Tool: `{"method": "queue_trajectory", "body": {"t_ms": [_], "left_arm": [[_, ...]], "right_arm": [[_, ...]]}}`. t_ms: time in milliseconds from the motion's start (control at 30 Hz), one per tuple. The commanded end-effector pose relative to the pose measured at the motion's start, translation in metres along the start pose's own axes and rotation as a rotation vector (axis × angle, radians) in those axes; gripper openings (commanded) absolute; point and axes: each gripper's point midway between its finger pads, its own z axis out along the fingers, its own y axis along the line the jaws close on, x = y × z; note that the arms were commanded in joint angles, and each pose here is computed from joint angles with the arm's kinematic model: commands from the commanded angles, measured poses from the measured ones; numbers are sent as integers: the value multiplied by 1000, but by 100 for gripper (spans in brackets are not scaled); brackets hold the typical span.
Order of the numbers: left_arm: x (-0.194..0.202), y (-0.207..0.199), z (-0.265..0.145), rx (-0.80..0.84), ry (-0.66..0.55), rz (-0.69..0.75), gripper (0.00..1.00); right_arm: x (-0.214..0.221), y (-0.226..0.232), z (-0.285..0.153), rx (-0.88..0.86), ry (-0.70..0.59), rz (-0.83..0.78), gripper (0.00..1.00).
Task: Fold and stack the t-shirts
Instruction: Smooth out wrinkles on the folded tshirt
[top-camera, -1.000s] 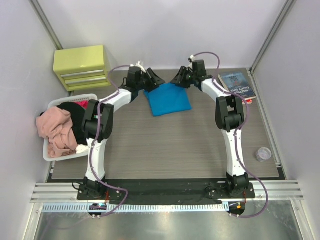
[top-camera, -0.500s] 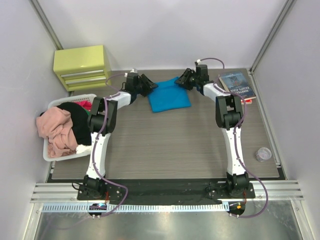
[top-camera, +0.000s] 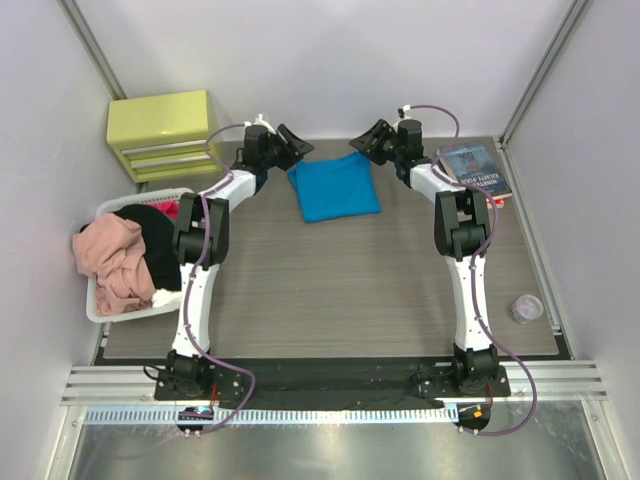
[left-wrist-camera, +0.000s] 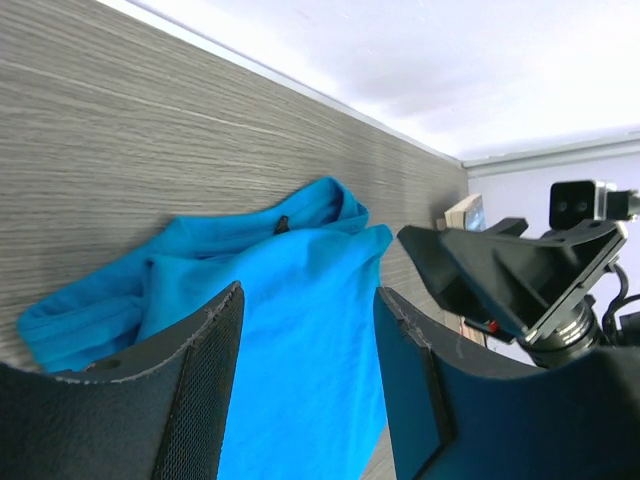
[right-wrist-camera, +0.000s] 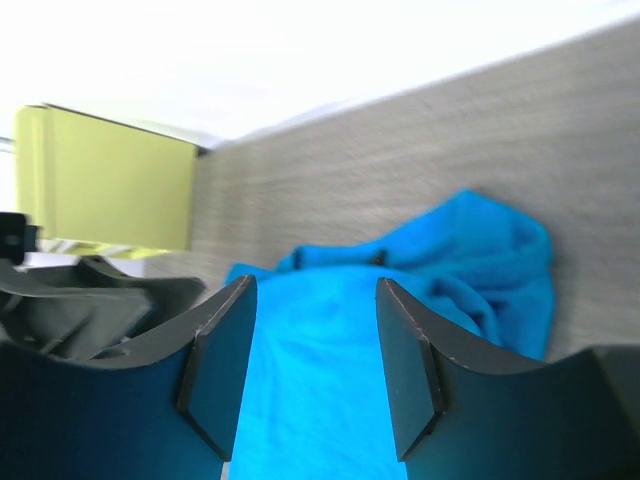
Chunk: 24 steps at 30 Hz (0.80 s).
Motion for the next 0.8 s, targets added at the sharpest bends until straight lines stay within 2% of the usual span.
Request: {"method": "queue_trajectory", "body": {"t_ms": [0, 333, 533, 767], "left_arm": [[-10, -23, 3, 78, -5, 12, 55], [-1, 20, 28, -10, -24, -82, 54], [3, 52, 28, -121, -62, -120, 54], [-4, 66, 24, -157, -65, -136, 54]], "right_arm": [[-46, 66, -11, -152, -104, -47, 57], [-16, 9, 20, -44, -46, -29, 58], [-4, -18, 23, 42, -25, -60, 59], [-7, -38, 16, 146, -34, -132, 59]]}}
